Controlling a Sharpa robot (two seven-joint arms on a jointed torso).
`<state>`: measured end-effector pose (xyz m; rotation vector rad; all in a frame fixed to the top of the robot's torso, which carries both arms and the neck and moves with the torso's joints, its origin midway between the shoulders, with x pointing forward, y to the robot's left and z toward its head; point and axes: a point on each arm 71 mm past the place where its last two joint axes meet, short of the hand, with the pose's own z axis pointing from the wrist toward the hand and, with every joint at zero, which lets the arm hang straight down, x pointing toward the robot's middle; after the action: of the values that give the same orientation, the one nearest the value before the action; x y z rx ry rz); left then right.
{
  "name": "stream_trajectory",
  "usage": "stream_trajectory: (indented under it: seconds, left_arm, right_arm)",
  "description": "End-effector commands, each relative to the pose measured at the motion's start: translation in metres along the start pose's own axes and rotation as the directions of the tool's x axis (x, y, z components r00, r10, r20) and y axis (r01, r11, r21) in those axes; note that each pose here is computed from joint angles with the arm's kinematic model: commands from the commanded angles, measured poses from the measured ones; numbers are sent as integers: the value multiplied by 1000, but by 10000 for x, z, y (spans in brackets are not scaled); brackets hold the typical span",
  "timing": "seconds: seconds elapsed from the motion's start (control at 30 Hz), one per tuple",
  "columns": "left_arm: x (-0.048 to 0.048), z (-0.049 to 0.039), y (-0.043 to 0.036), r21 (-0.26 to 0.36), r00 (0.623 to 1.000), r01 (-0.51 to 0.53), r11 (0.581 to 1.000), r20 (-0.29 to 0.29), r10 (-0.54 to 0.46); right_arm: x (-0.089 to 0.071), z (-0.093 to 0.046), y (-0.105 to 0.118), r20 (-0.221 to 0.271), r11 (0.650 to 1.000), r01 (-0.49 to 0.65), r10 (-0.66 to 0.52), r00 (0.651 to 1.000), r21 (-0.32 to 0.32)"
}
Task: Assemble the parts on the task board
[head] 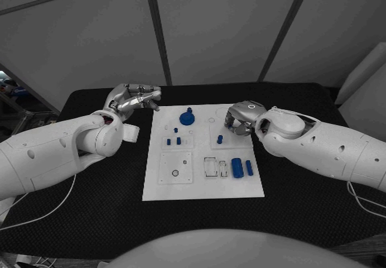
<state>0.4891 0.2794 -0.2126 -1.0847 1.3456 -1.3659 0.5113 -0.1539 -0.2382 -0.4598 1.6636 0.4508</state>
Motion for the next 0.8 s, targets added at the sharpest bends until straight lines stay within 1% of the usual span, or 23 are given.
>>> stream_trajectory:
  seconds: [0.03,0.3,0.5,0.63,0.8]
  left_arm:
    - [3,7,-9,2,1000,6,1000,-4,-6]
    - [-6,10,-5,0,1000,6,1000,-3,-6]
    - [-7,11,-3,-1,1000,7,1000,-6,-7]
    - [-8,10,-3,-2,1000,7,1000,-6,-7]
    - [-6,14,0,-2,1000,7,1000,-6,-7]
  right_arm:
    - [-45,-20,19,42,1000,4,-3,999,-6]
    - [-89,-80,39,73,1000,-4,5,997,-18]
    - [-131,-165,88,88,999,-14,17,996,-36]
    - [-193,-262,227,104,997,-32,40,994,-76]
    - [-289,-357,505,128,987,-56,75,989,-152]
